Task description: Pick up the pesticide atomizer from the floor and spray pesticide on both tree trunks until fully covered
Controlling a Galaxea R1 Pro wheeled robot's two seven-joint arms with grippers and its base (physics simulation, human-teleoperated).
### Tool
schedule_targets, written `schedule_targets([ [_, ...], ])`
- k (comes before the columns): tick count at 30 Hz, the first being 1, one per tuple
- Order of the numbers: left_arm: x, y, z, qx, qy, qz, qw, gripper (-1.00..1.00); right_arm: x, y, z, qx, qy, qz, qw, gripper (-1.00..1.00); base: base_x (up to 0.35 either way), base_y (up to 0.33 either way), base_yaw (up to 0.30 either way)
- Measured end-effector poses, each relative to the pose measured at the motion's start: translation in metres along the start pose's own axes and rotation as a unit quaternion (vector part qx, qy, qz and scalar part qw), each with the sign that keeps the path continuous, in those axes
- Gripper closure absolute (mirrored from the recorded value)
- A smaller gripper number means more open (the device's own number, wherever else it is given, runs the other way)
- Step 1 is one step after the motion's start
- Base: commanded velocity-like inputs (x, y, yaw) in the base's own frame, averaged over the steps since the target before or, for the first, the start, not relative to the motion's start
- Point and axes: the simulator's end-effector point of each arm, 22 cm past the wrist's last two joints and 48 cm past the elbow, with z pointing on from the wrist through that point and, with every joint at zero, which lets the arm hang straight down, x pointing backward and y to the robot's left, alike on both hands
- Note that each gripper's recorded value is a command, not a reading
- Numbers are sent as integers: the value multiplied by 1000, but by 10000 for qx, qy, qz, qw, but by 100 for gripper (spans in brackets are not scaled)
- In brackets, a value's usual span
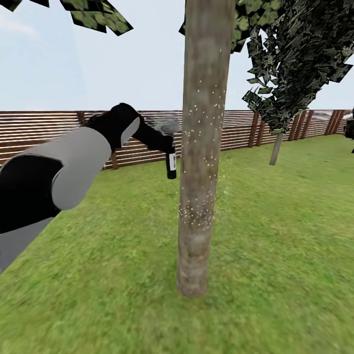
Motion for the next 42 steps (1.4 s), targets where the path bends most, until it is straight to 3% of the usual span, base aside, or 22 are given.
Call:
schedule_targets([
  [6, 9, 1, 14, 90, -121, 129, 9998, 100, 0, 0, 0, 0, -2, 0, 10000, -100, 0, 0, 0],
  [12, 41, 7, 37, 136, 16, 44, 9999, 100, 1, 0, 0, 0, 3, 1, 10000, -100, 0, 0, 0],
  [14, 65, 11, 54, 166, 75, 54, 9998, 100, 1, 0, 0, -1, 7, -1, 10000, -100, 0, 0, 0],
  [24, 126, 11, 89, 350, 308, -186, 9987, 100, 7, 1, -1, -7, 36, 2, 10000, -100, 0, 0, 0],
  [35, 171, 8, 109, 460, 538, -385, 9968, 100, 7, 1, -1, -7, 36, 3, 10000, -100, 0, 0, 0],
  [39, 192, 26, 122, 91, 493, -297, 9983, 100, 7, 1, -1, -7, 36, 2, 10000, -100, 0, 0, 0],
  [42, 210, 28, 129, 41, 558, -358, 9978, 100, 7, 1, -1, -7, 36, 0, 10000, -100, 0, 0, 0],
])
